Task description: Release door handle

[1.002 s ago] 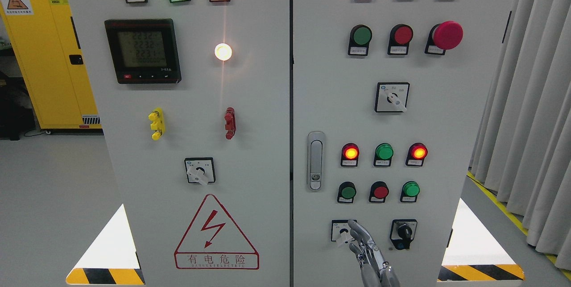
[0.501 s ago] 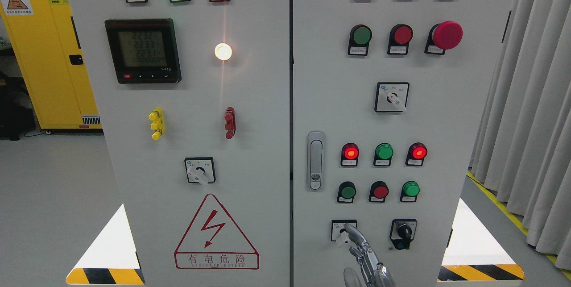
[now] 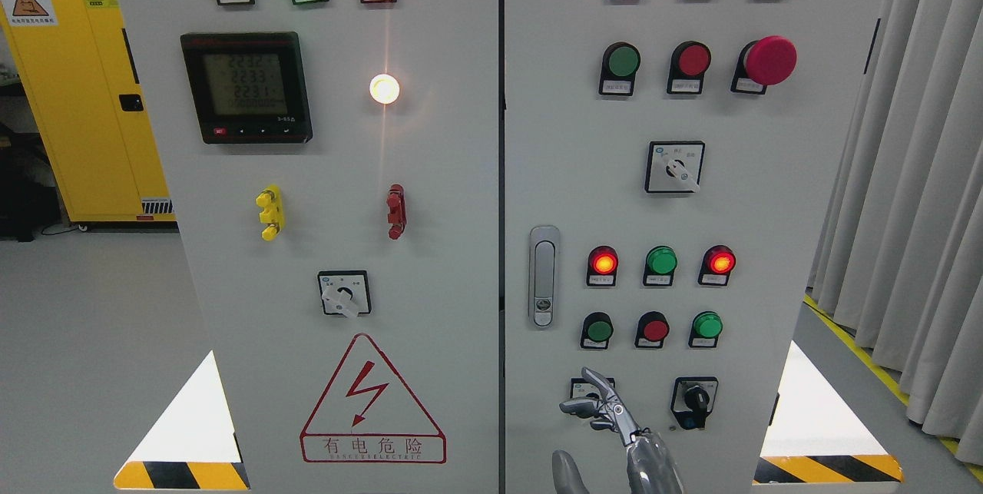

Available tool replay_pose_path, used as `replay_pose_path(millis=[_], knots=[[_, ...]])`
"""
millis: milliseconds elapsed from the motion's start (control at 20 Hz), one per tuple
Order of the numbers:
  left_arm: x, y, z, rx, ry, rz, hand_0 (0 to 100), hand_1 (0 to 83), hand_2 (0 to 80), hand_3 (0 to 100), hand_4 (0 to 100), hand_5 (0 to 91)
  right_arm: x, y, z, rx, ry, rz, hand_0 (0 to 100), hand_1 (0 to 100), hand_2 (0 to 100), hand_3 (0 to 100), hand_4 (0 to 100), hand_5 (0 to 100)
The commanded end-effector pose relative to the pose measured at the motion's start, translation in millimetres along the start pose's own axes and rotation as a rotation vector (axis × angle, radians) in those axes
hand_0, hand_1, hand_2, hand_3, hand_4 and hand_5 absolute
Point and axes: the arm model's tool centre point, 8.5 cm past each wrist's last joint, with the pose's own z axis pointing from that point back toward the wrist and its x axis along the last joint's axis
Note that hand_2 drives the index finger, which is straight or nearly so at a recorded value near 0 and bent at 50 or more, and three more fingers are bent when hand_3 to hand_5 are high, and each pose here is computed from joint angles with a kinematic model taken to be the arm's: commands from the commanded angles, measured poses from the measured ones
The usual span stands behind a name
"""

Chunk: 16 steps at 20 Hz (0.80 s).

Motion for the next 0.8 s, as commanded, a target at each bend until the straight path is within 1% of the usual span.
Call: replay_pose_path(millis=[0,351,751], knots=[[0,0,0,0.000,0.000,0.000,12,55.6,0.0,0,0,0.0,10,3,-14,-0.044,-0.007,0.251,52,31,0,100,100,100],[0,0,0,0.000,0.000,0.000,12,55.6,0.0,0,0,0.0,22,10,-28,-0.053,-0.055,0.464,51,30,0,100,100,100],[0,0,0,0.000,0.000,0.000,12,55.6,0.0,0,0,0.0,26,16,-44,-0.080,-0.052,0.602,51,29,0,100,100,100]])
